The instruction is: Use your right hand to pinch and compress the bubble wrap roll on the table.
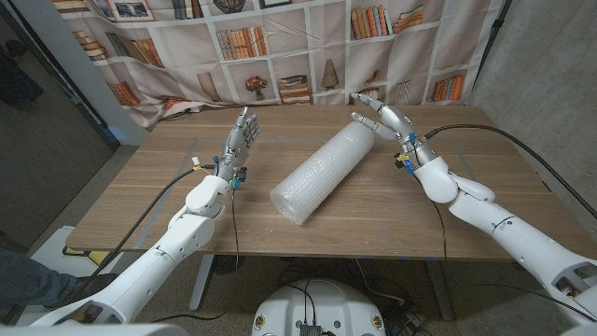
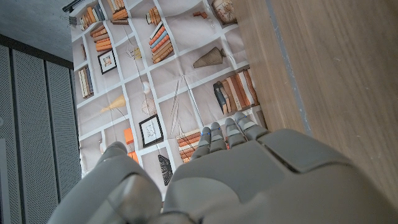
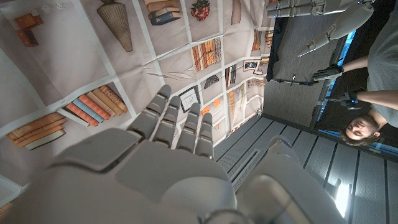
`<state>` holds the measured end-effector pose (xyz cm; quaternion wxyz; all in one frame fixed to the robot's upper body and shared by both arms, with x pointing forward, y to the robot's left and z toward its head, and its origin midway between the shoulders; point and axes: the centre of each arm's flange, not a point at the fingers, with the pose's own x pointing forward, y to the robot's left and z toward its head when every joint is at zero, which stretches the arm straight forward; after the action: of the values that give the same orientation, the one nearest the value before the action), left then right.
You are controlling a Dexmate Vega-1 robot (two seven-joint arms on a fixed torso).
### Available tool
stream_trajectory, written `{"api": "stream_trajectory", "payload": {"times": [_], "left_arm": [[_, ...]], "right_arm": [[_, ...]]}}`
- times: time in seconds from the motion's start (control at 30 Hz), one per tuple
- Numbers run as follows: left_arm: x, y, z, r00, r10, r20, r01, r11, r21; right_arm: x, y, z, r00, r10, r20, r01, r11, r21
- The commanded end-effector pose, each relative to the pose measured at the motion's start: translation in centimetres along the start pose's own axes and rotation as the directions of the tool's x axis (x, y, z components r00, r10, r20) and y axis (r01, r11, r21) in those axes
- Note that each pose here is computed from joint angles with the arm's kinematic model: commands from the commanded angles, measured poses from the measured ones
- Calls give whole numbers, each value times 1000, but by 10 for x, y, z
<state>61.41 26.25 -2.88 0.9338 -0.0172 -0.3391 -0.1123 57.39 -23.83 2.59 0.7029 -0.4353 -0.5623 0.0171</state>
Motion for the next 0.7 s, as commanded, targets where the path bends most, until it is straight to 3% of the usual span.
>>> {"api": "stream_trajectory", "payload": {"times": [0.03,0.4,0.7], "left_arm": [[-1,3,-2,1000,-3,-8,3,1000,1],[3,6,-3,1000,-8,-10,8,1000,-1],[6,5,-5,1000,-11,-16,11,1000,-1]], "right_arm": [[4,2,8,999,24,37,-21,996,-89],[10,0,14,992,106,69,-95,984,-151],[16,-3,16,975,205,85,-185,963,-197]]}}
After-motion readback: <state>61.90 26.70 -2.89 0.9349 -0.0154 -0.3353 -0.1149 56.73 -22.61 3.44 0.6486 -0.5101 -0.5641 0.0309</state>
